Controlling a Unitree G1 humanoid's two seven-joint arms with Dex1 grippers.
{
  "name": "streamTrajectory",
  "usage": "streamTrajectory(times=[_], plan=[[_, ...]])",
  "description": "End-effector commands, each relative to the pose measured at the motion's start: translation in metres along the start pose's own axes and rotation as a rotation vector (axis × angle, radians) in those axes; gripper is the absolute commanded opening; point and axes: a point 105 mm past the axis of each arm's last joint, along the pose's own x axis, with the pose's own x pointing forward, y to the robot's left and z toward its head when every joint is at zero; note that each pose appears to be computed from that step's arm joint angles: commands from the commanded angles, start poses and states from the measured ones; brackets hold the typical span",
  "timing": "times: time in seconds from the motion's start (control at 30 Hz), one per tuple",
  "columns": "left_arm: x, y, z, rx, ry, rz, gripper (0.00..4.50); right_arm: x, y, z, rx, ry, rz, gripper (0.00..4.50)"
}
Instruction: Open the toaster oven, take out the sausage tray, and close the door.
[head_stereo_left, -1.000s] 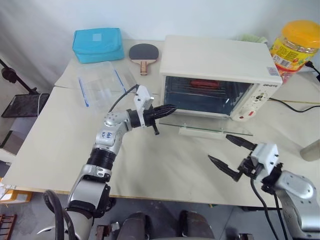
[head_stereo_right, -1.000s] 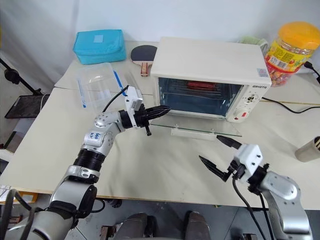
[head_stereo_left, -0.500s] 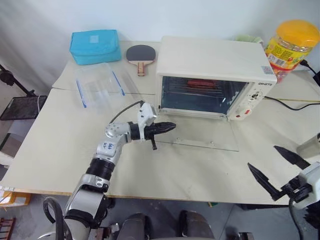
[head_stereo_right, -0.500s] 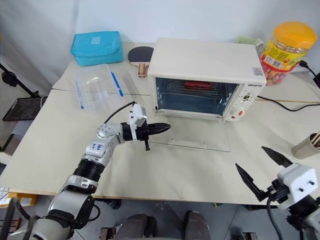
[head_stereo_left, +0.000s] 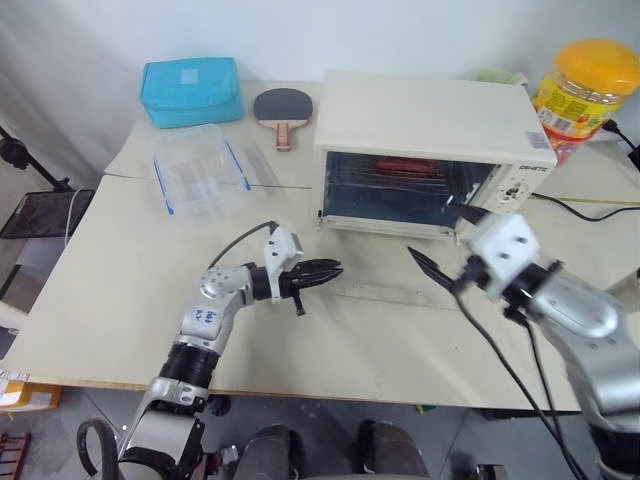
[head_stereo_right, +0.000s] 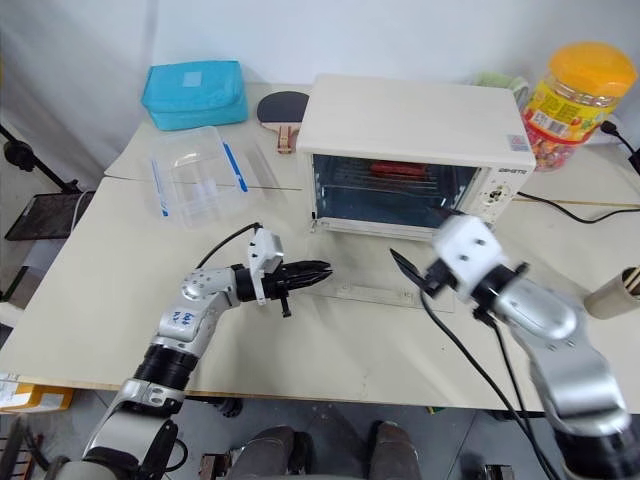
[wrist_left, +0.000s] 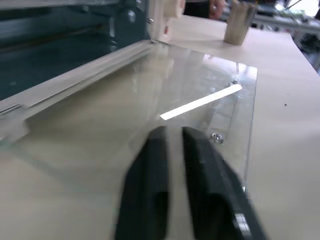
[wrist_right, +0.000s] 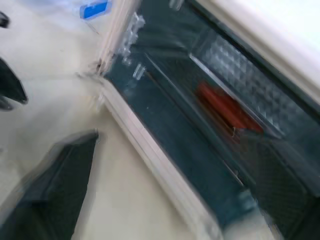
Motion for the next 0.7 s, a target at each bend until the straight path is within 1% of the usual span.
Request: streamTrajectory(times=[0.03,0.07,0.13,0.17,0.2,0.33,0.4,0.47,0.53,0.7], plan=[[-0.018,0.005,0.030,0.040,-0.103,0.066,1.66,0.028,-0.004,-0.006,-0.204,0.010,-0.077,4.50],[-0.025,0.004,0.033,0.035,-0.115,0.078,2.02,0.038,-0.007,-0.005,-0.253,0.000,-0.106,4.50],[-0.039,0.004,0.039,0.037,-0.125,0.111,2.57,0.057,-0.009,-0.006,-0.327,0.004,-0.130,4.50],[-0.047,0.003,0.041,0.037,-0.126,0.127,2.96,0.067,-0.009,-0.008,-0.359,0.017,-0.131,4.50],[-0.052,0.002,0.042,0.034,-0.130,0.142,3.17,0.076,-0.009,-0.008,-0.392,0.017,-0.134,4.50],[-0.065,-0.002,0.043,0.024,-0.120,0.170,3.17,0.098,-0.015,-0.007,-0.462,0.016,-0.170,4.50],[-0.070,-0.003,0.043,0.024,-0.113,0.182,3.17,0.107,-0.014,-0.012,-0.489,0.039,-0.159,4.50],[-0.071,-0.005,0.043,0.022,-0.116,0.191,3.19,0.115,-0.010,-0.012,-0.497,0.035,-0.150,4.12],[-0.070,-0.006,0.044,0.021,-0.121,0.191,3.19,0.120,-0.009,-0.014,-0.502,0.039,-0.145,3.64],[-0.060,-0.009,0.050,0.018,-0.142,0.151,3.19,0.128,-0.010,-0.022,-0.537,0.075,-0.147,1.98]])
